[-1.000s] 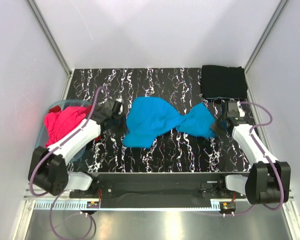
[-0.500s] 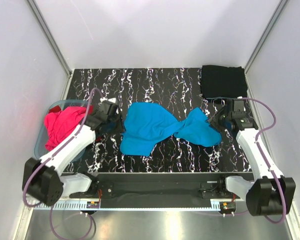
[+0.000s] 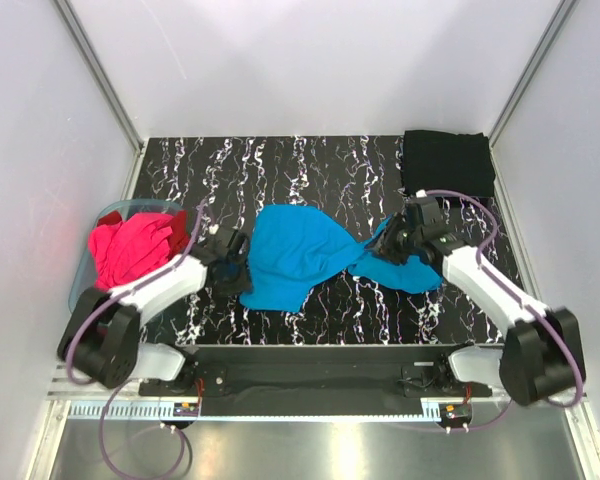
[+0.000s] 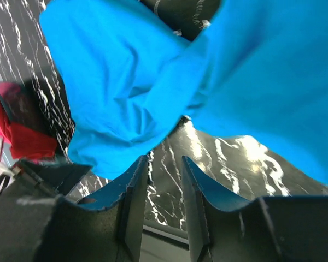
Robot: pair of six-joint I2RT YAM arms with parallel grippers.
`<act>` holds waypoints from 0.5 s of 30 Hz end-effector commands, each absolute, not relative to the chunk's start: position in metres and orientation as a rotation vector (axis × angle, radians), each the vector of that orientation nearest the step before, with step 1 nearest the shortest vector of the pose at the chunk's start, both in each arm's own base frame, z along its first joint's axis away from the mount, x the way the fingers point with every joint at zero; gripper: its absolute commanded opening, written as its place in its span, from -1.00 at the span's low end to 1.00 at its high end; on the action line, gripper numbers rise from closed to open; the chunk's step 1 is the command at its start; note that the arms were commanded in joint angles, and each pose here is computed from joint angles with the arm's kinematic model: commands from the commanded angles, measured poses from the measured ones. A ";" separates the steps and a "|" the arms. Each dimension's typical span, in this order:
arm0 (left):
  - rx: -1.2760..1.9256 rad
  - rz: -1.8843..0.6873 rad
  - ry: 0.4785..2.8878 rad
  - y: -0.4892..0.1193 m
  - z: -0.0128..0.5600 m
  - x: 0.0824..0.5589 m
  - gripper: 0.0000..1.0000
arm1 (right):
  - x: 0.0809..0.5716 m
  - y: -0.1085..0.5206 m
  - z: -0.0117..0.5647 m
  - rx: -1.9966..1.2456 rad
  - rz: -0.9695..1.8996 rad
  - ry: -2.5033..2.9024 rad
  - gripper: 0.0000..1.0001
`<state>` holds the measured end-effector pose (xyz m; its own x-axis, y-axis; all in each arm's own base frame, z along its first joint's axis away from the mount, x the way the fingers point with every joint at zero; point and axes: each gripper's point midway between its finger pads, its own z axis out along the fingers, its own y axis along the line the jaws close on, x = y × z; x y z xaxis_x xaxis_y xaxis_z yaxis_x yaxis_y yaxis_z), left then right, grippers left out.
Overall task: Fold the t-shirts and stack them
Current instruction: Flatten the tshirt out
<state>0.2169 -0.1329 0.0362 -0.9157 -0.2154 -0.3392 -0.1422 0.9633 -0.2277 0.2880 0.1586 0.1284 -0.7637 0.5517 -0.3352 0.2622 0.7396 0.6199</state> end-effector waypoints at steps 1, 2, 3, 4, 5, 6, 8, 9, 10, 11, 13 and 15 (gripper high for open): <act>-0.230 -0.409 2.670 -0.164 0.050 0.257 -0.21 | 0.326 0.178 0.152 0.555 0.824 2.338 -0.23; -0.221 -0.424 2.679 -0.169 0.051 0.262 -0.21 | 0.332 0.179 0.141 0.575 0.810 2.371 -0.24; -0.197 -0.439 2.677 -0.174 0.055 0.268 -0.21 | 0.334 0.183 0.139 0.578 0.815 2.384 -0.26; -0.179 -0.478 2.677 -0.183 0.065 0.278 -0.21 | 0.337 0.185 0.140 0.594 0.821 2.388 -0.26; -0.165 -0.491 2.670 -0.187 0.071 0.283 -0.21 | 0.338 0.185 0.132 0.612 0.814 2.410 -0.26; -0.156 -0.478 2.669 -0.187 0.076 0.286 -0.18 | 0.336 0.188 0.130 0.612 0.817 2.419 -0.27; -0.162 -0.410 2.656 -0.177 0.083 0.288 -0.14 | 0.332 0.187 0.123 0.618 0.811 2.436 -0.26; -0.158 -0.377 2.652 -0.171 0.083 0.285 -0.07 | 0.329 0.186 0.121 0.620 0.807 2.442 -0.26; -0.168 -0.326 2.657 -0.162 0.079 0.280 -0.06 | 0.325 0.184 0.115 0.628 0.792 2.450 -0.26; -0.192 -0.259 2.655 -0.148 0.072 0.271 -0.05 | 0.323 0.182 0.116 0.628 0.789 2.444 -0.26; -0.232 -0.223 2.666 -0.138 0.062 0.259 -0.05 | 0.319 0.178 0.113 0.632 0.774 2.441 -0.25; -0.272 -0.218 2.677 -0.132 0.055 0.246 -0.05 | 0.318 0.177 0.114 0.630 0.773 2.429 -0.25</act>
<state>0.2640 -0.1535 0.0668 -0.8856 -0.2015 -0.4185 -0.0962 0.9610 -0.2592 0.3167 0.1770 0.1021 -0.7863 0.5487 -0.2840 0.2966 0.7385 0.6055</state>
